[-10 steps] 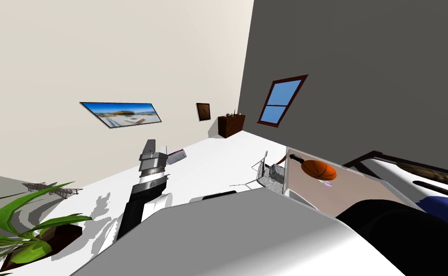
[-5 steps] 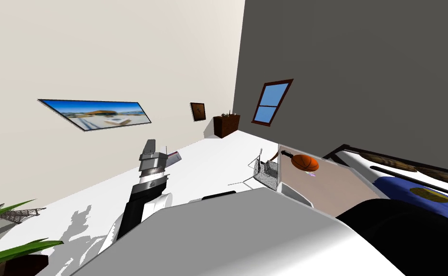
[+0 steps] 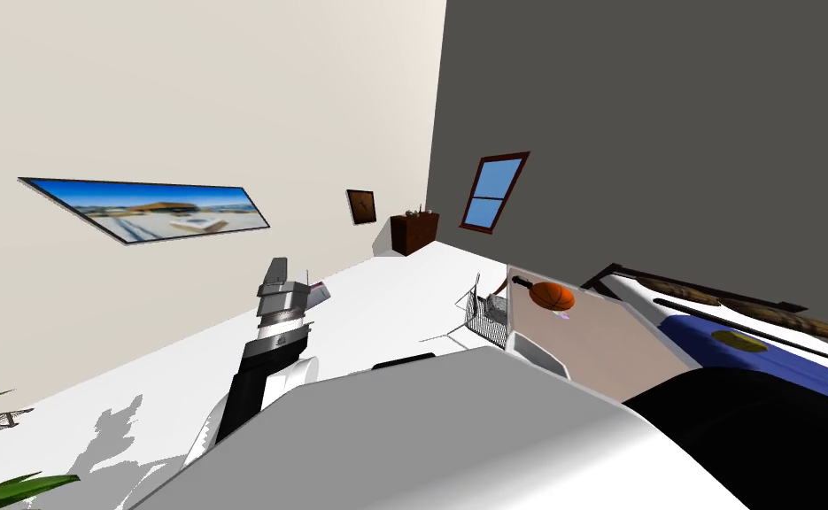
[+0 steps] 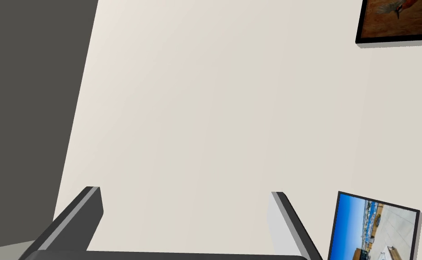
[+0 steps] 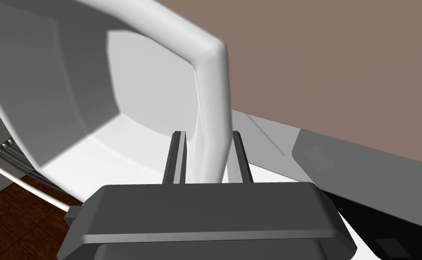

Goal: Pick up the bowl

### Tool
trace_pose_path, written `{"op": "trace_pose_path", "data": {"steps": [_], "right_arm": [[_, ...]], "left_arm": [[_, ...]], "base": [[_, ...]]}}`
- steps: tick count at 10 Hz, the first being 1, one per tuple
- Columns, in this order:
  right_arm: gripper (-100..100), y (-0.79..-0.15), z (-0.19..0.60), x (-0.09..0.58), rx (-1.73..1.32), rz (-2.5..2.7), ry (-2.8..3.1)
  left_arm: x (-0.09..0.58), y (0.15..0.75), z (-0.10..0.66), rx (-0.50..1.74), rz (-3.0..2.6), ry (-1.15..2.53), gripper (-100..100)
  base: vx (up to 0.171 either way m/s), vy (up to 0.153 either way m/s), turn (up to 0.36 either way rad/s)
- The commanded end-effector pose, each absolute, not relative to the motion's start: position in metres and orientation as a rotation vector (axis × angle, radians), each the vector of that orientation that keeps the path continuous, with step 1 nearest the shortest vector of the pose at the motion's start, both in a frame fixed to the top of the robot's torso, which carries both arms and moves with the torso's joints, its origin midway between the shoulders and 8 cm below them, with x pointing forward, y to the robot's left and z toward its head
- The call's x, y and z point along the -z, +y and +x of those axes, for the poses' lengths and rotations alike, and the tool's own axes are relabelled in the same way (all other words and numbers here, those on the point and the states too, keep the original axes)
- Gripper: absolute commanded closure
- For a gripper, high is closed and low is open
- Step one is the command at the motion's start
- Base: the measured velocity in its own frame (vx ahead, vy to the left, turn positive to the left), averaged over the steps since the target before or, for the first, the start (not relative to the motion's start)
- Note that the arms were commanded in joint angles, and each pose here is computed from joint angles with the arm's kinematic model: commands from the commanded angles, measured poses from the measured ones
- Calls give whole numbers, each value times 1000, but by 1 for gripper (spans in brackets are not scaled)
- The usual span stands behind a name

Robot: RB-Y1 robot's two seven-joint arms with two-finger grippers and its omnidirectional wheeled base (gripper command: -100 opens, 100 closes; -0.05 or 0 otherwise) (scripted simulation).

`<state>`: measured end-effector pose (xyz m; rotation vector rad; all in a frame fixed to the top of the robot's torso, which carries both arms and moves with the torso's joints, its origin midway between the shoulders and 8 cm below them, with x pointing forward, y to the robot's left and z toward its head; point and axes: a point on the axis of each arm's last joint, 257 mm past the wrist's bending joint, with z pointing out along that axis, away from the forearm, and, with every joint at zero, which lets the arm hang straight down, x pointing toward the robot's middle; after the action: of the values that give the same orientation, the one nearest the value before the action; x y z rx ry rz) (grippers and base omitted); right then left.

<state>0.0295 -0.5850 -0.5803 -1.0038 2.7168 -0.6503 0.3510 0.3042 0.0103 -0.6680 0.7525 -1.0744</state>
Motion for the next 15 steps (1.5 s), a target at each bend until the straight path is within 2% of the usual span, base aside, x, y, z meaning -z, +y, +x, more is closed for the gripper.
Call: {"op": "trace_pose_path", "data": {"steps": [1, 3, 4, 8, 9, 15], "right_arm": [[100, -577, 40, 585, 621, -1000, 2709], [100, -572, 39, 588, 607, -1018, 2709], [100, -593, 51, 581, 638, -1097, 2692], [100, -577, 64, 588, 591, -1073, 2680], [100, -596, 76, 581, 617, -1152, 2667], [100, -602, 110, 578, 614, -1213, 2626]], "left_arm": [[-10, 304, 351, 1074, -668, 752, 0], [-10, 304, 351, 1074, -668, 752, 0], [-10, 304, 351, 1074, -668, 753, 0], [-10, 304, 351, 1074, -668, 752, 0], [-10, 304, 351, 1074, -668, 753, 0], [-10, 304, 351, 1074, -668, 752, 0]], "base": [[-7, 25, -8], [-2, -3, 15], [-3, 35, -278], [-6, 18, -28], [-3, 36, -292], [-10, 30, -90]]}}
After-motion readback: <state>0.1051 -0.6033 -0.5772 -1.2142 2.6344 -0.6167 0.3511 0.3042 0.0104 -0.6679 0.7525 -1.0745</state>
